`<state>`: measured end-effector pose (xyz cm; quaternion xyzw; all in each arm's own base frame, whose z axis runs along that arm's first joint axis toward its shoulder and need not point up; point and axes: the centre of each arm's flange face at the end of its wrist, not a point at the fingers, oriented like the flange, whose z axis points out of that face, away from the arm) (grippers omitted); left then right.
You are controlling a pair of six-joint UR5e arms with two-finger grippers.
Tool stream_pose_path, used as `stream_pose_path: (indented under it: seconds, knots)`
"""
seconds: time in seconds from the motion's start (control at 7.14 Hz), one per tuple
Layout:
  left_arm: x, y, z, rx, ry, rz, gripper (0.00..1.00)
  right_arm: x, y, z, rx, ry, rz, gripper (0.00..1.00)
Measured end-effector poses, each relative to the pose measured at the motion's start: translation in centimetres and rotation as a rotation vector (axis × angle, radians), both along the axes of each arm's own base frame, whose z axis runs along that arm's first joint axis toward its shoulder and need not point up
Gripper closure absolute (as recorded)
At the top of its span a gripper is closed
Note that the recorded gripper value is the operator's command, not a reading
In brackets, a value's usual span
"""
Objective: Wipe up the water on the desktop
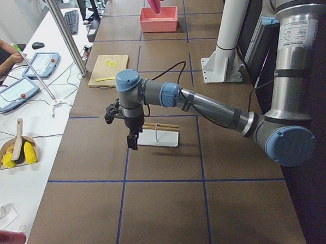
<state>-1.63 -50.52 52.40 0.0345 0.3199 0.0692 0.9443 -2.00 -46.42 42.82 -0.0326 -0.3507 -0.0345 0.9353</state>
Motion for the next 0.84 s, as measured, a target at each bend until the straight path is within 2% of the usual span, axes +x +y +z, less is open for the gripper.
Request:
stream_pose_path:
  seconds: [0.42,0.7,0.84]
  knots:
    - [-1.5,-0.1,4.7,-0.044,-0.007,0.035,0.0,0.1,-0.3,1.0,-0.002,-0.002,-0.005,0.0]
    - [-2.6,-0.3,7.8,-0.06,-0.003,0.037,0.0,1.8,-1.2,3.3,-0.025,-0.045,0.032,0.0]
    - [-3.9,-0.3,9.4,-0.067,0.026,0.031,0.0,3.3,-1.5,6.2,0.014,-0.083,0.033,0.0]
